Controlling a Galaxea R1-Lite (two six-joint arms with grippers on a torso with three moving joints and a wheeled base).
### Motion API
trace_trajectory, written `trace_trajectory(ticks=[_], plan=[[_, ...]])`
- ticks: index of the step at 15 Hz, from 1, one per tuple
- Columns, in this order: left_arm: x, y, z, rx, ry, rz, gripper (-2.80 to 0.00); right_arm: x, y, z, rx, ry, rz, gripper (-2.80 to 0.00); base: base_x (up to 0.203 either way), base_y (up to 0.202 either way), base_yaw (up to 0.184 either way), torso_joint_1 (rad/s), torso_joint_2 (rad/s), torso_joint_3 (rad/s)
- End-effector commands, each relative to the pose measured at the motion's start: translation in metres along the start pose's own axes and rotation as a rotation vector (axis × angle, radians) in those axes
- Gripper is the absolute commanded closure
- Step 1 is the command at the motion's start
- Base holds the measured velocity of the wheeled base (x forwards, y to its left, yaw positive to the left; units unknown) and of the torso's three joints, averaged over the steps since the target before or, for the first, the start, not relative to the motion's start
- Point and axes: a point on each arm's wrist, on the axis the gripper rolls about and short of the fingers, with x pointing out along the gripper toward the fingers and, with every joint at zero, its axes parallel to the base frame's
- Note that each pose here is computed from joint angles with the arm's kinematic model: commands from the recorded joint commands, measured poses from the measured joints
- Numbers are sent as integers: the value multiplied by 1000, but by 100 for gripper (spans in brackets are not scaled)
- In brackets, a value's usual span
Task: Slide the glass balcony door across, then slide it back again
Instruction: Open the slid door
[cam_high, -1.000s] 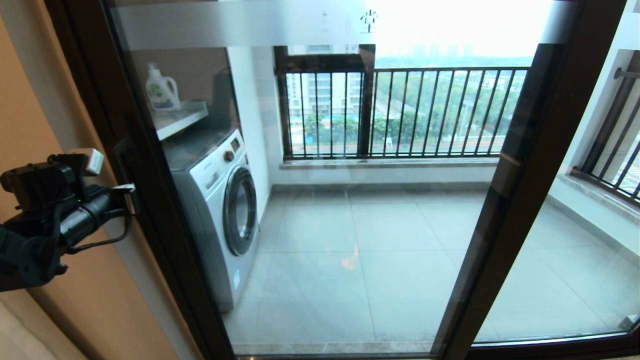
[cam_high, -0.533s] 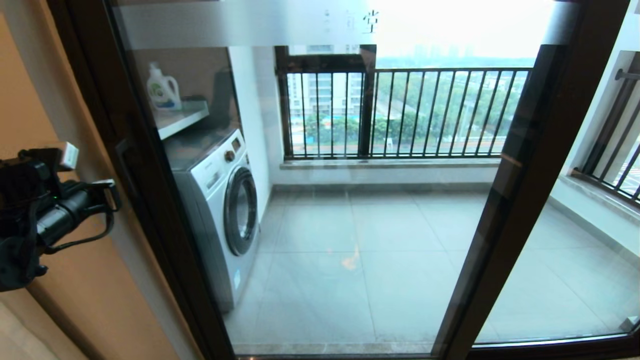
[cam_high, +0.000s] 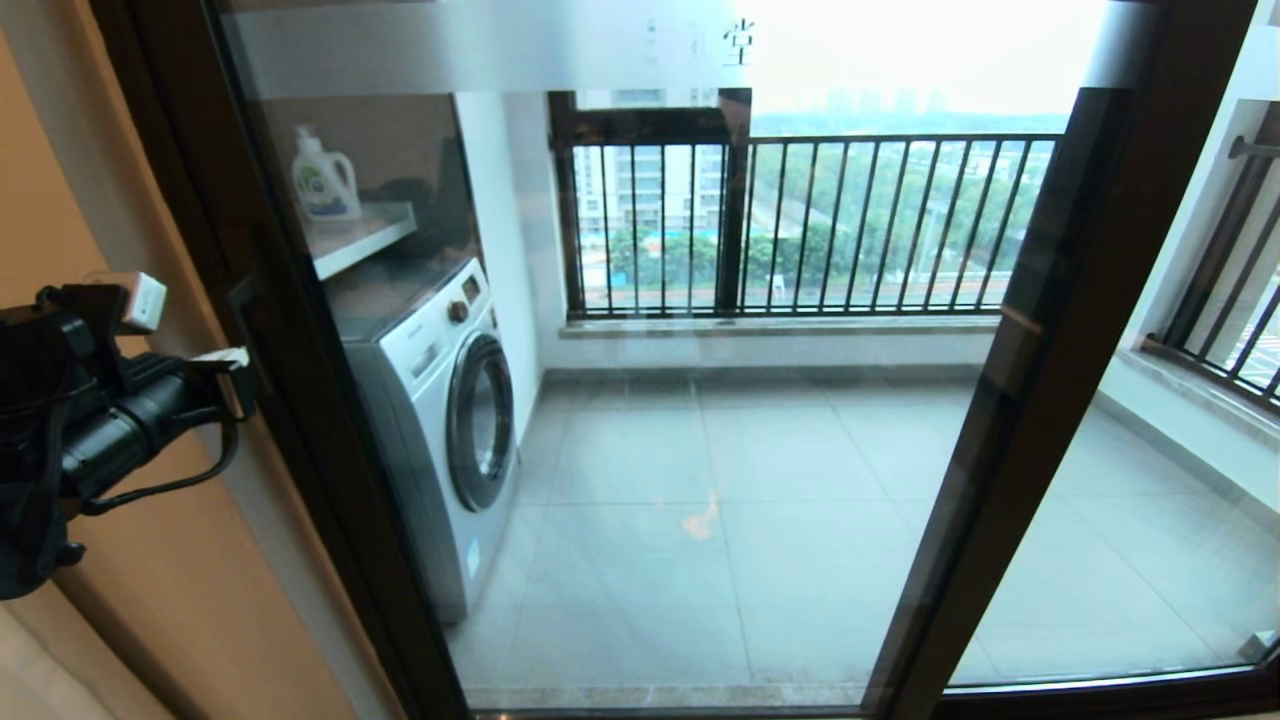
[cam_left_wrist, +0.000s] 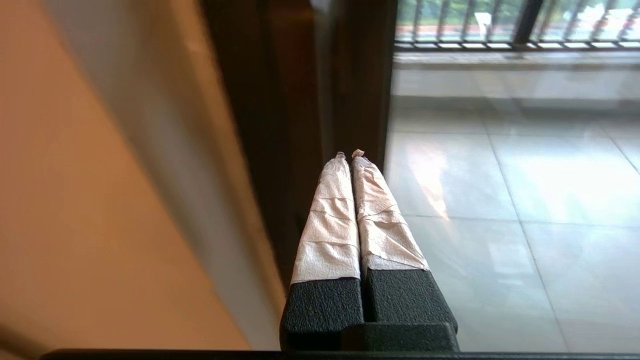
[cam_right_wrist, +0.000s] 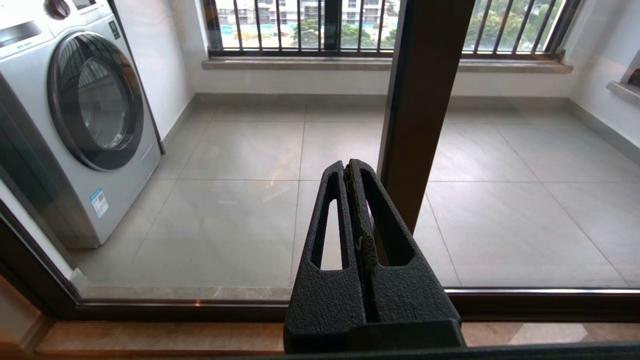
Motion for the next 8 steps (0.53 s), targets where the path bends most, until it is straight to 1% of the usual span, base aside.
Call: trace_trajectory(ticks=[1, 2, 8], plan=[[1, 3, 10, 4, -41, 8, 0, 1, 0, -2, 0, 9, 1, 0, 0, 0, 0, 0, 0, 0], [4, 4, 15, 5, -59, 10, 0, 1, 0, -2, 0, 9, 1, 0, 0, 0, 0, 0, 0, 0], [45, 10, 21, 14, -107, 27, 0, 1, 0, -2, 0, 9, 1, 0, 0, 0, 0, 0, 0, 0]])
